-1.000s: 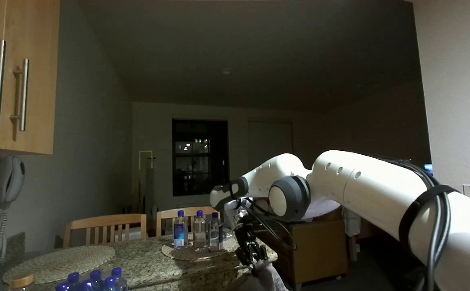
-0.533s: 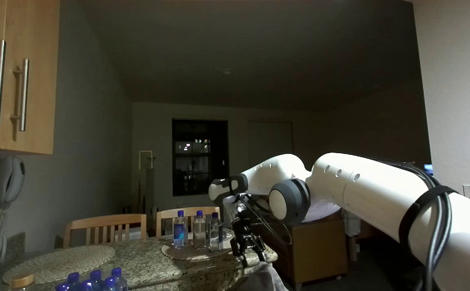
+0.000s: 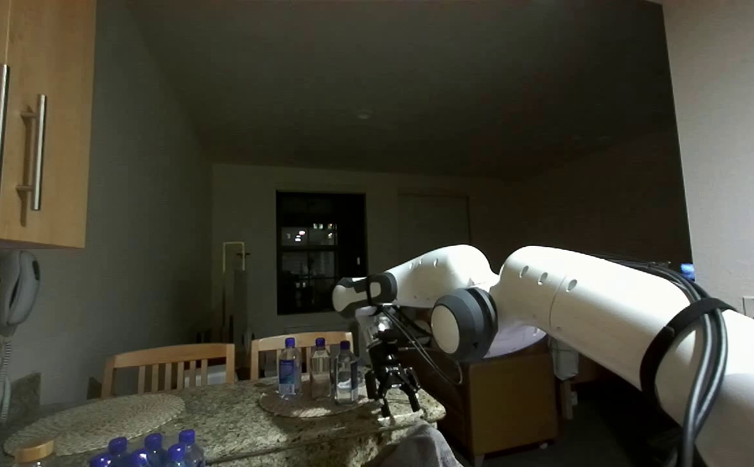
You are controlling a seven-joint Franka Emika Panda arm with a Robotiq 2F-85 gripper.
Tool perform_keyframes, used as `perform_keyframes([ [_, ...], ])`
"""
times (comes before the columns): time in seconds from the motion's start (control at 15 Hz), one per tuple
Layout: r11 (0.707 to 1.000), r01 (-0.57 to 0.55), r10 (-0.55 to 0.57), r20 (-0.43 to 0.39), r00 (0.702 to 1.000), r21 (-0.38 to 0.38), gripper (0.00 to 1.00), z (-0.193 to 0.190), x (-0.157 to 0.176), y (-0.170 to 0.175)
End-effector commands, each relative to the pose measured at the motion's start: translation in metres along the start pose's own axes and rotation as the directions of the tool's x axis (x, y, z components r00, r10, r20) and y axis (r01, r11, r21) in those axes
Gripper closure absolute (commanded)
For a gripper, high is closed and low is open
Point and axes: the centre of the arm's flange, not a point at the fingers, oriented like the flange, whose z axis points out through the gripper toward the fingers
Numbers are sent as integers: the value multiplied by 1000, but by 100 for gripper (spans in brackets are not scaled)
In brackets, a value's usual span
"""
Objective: Move the towel to the right
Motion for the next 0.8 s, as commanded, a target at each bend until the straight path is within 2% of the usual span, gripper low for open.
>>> perform_keyframes([
  [0.0,1000,-10,10,-34,999,-6,0,-28,16,0],
  [0.4,999,-7,1,-177,984,-32,0,-55,-6,-8],
  [0.73,999,-2,-15,-330,944,-51,0,-70,-25,-21],
])
